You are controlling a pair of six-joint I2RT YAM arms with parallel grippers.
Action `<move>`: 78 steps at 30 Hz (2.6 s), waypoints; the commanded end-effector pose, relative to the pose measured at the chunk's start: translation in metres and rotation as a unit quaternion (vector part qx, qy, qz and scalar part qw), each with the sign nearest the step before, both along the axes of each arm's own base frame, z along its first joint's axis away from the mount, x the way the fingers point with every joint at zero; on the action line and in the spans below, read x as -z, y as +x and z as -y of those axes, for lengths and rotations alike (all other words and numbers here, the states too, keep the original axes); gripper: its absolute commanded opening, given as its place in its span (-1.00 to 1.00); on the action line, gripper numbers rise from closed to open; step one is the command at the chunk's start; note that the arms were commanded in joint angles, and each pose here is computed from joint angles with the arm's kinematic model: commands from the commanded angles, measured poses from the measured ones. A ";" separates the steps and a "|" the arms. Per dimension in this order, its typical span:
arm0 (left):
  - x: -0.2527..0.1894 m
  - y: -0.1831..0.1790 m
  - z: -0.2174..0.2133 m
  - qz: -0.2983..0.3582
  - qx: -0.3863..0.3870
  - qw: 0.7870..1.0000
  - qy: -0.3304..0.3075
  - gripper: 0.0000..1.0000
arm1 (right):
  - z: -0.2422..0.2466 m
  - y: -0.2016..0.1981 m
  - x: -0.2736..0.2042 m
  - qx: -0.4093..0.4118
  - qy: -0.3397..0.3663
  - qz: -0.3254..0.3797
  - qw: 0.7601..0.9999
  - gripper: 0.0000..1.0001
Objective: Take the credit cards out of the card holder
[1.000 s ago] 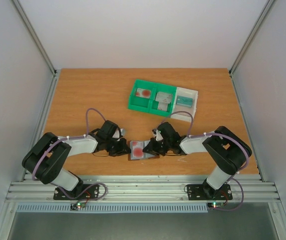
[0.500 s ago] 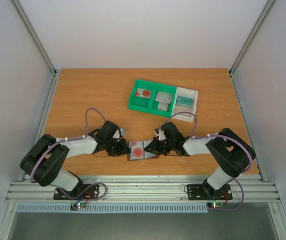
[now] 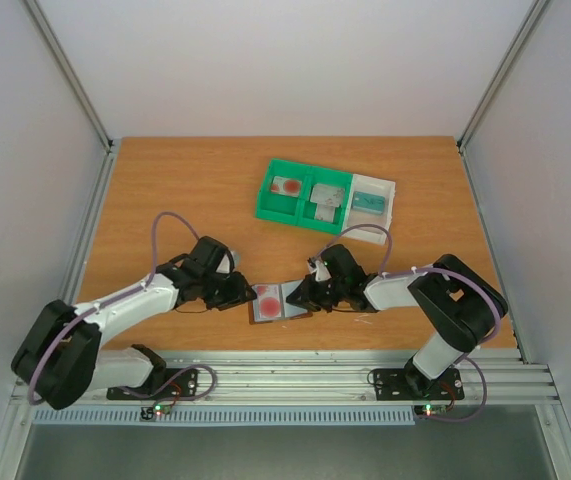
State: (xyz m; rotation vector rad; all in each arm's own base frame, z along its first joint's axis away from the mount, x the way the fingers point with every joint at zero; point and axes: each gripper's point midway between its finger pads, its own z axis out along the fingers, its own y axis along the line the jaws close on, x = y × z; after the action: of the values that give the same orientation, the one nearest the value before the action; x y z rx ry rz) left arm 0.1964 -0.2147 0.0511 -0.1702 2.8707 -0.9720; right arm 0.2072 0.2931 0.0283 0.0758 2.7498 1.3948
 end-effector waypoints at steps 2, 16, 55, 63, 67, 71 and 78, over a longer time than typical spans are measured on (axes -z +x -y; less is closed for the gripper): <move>-0.025 0.008 -0.001 0.029 -0.016 0.999 -0.006 -0.28 | -0.005 0.005 -0.007 -0.002 0.015 0.007 1.000 -0.82; 0.008 0.014 0.014 0.008 0.005 1.000 -0.018 -0.95 | -0.017 0.006 -0.013 -0.014 0.025 0.010 1.000 -0.72; -0.001 0.016 0.007 0.017 -0.006 1.000 0.003 -0.70 | -0.018 0.003 0.001 -0.020 0.008 0.011 1.000 -0.68; -0.009 0.018 0.019 0.022 0.007 0.999 -0.029 -0.65 | -0.017 0.003 0.002 -0.019 0.006 0.009 1.000 -0.68; -0.005 0.019 0.023 0.021 0.014 0.999 -0.035 -0.77 | -0.017 0.002 0.001 -0.020 0.008 0.010 1.000 -0.68; 0.005 0.019 0.026 0.011 0.022 0.999 -0.034 -0.84 | -0.017 0.002 0.001 -0.021 0.008 0.010 1.000 -0.67; 0.020 0.016 0.025 -0.003 0.024 0.999 -0.025 -0.91 | -0.017 0.000 0.002 -0.024 0.008 0.007 1.000 -0.67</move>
State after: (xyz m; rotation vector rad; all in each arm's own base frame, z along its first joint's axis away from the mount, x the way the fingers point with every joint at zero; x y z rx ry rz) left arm 0.2060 -0.2316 0.0285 -0.1547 2.9075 -1.0221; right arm 0.2117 0.3112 0.0260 0.0188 2.7445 1.4341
